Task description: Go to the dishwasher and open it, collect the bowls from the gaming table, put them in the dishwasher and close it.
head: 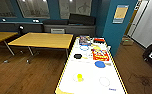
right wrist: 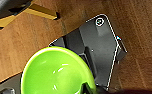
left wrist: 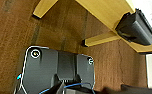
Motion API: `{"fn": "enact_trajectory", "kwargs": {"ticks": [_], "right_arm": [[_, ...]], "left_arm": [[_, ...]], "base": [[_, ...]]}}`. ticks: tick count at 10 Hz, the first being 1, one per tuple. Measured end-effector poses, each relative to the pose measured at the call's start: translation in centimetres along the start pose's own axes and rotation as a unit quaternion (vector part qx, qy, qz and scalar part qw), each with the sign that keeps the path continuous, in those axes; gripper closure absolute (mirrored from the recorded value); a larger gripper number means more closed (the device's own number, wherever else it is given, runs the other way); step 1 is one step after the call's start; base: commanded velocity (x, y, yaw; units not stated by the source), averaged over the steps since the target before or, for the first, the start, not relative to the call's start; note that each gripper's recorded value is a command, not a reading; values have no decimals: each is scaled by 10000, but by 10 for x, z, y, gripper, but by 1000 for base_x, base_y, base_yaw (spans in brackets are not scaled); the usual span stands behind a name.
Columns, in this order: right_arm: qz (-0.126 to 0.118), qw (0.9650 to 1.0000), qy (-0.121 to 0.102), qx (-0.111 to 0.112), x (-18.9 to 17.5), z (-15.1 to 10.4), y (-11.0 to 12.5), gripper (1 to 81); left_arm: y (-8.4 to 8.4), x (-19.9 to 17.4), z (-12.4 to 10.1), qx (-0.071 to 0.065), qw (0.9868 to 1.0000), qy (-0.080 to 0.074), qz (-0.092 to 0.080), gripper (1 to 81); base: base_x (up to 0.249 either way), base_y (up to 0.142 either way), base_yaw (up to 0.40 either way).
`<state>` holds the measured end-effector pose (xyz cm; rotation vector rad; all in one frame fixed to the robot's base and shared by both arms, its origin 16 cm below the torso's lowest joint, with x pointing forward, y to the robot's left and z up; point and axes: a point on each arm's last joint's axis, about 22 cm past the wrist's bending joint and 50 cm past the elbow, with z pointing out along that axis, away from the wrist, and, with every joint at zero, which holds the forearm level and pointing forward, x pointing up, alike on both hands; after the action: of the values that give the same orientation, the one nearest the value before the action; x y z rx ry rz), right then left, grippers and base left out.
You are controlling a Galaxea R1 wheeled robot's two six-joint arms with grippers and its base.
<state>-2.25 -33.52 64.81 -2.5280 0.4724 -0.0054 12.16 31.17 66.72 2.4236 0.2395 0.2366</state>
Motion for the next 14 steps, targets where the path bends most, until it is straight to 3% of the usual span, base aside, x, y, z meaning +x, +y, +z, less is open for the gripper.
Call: {"fn": "enact_trajectory", "kwargs": {"ticks": [4, 6, 9, 11, 14], "right_arm": [[-1, 10000, 10, 44, -3, 14, -2, 811], [-28, 10000, 85, -43, 3, 12, 6, 811], [-34, 10000, 87, -33, 4, 13, 5, 811], [-106, 9998, 192, 17, 19, 18, 0, 811], [-144, 9997, 197, 80, 26, 23, -6, 811]], "left_arm": [[27, 92, -34, -105, 9986, 501, -158, 10], [52, 134, -36, -254, 9976, 609, -211, 10], [74, 188, -45, -260, 9968, 663, -370, 10], [99, 227, -45, -280, 9973, 668, -155, 10], [130, 269, -26, -254, 9981, 539, 156, 10]], "base": [[0, 0, 0], [0, 0, 0], [0, 0, 0], [0, 0, 0], [0, 0, 0]]}}
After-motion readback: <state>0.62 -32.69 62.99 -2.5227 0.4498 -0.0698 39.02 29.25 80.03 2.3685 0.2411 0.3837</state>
